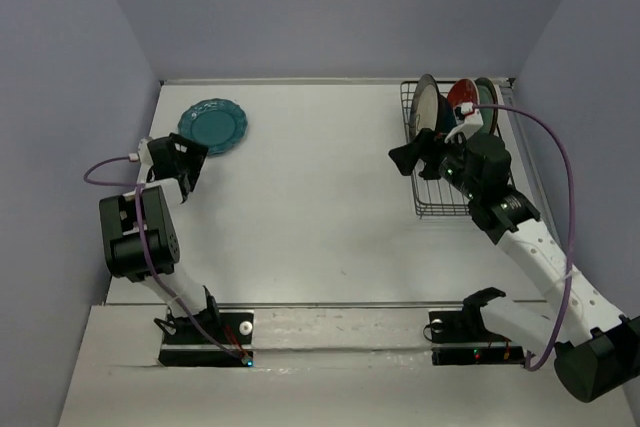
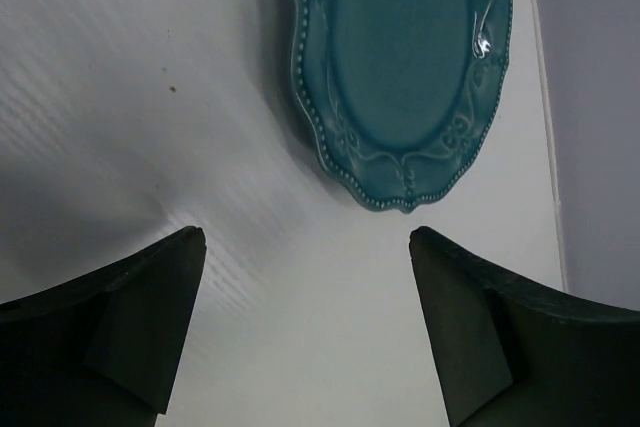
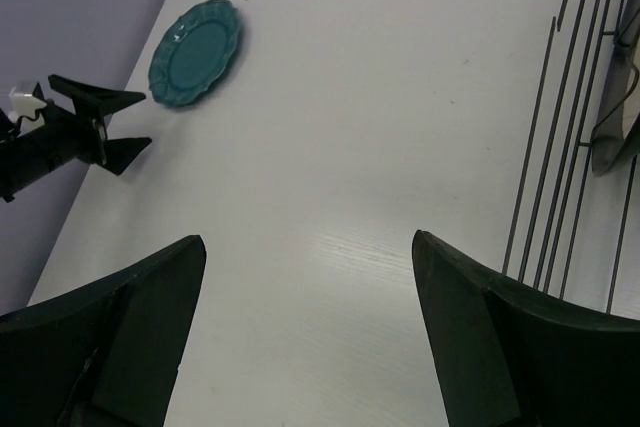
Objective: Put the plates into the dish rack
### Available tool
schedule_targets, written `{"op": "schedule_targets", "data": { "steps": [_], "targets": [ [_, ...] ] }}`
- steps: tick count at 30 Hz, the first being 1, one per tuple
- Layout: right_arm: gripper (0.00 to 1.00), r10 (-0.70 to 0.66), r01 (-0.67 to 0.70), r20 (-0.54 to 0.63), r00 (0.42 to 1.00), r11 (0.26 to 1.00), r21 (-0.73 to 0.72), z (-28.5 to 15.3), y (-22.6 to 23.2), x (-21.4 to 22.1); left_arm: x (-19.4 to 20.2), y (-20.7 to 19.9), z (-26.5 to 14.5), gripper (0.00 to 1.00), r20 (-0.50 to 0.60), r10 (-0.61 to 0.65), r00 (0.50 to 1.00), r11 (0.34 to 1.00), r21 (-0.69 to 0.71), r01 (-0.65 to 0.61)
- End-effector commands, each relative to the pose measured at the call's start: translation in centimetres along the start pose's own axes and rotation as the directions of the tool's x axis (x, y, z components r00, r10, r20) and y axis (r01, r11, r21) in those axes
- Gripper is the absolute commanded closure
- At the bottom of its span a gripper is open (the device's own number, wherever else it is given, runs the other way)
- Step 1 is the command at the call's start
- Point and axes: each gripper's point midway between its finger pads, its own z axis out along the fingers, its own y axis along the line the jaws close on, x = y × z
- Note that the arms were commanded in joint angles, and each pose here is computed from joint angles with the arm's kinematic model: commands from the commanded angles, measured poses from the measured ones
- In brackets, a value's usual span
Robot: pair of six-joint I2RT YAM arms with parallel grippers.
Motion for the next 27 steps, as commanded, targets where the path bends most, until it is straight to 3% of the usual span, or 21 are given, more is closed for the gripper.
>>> {"op": "schedule_targets", "data": {
  "steps": [1, 8, 17, 18, 20, 21, 24, 27],
  "targets": [
    [0.11, 0.002, 0.003, 0.046, 0.999, 0.995, -0.100, -0.4, 2.2, -1.0, -2.4, -2.4, 2.4, 0.07, 0.060, -0.059, 0.996, 0.995, 0.081, 0.054],
    [0.11, 0.001, 0.005, 0.045, 0.999, 0.991, -0.134, -0.6, 2.8, -0.6, -2.1, -1.9, 6.2, 0.10, 0.051, -0.151, 0.987, 0.985, 0.090, 0.146],
    [0.11, -0.011, 0.019, 0.052, 0.999, 0.989, -0.150, -0.4, 3.1, -1.0, -2.5, -2.5, 8.8, 0.32, 0.060, -0.265, 0.962, 0.953, 0.167, 0.252],
    [0.11, -0.011, 0.019, 0.049, 0.999, 0.988, -0.152, -0.4, 3.2, -0.9, -2.6, -2.7, 8.8, 0.41, 0.066, -0.273, 0.960, 0.948, 0.190, 0.256],
    [0.12, -0.010, 0.017, 0.048, 0.999, 0.988, -0.151, -0.4, 3.1, -0.8, -2.4, -2.3, 9.2, 0.50, 0.068, -0.287, 0.955, 0.943, 0.196, 0.270],
    [0.12, -0.008, 0.014, 0.045, 0.999, 0.989, -0.150, -0.4, 3.1, -0.7, -2.3, -2.2, 9.4, 0.67, 0.068, -0.303, 0.951, 0.935, 0.213, 0.283],
    [0.12, -0.007, 0.013, 0.040, 0.999, 0.989, -0.149, -0.4, 3.0, -0.6, -2.1, -2.7, 9.3, 0.94, 0.055, -0.312, 0.948, 0.919, 0.269, 0.287],
    [0.12, -0.010, 0.016, 0.038, 0.999, 0.989, -0.146, -0.4, 3.0, -0.7, -2.1, -3.9, 8.6, 0.94, 0.035, -0.302, 0.953, 0.901, 0.337, 0.274]
  ]
}}
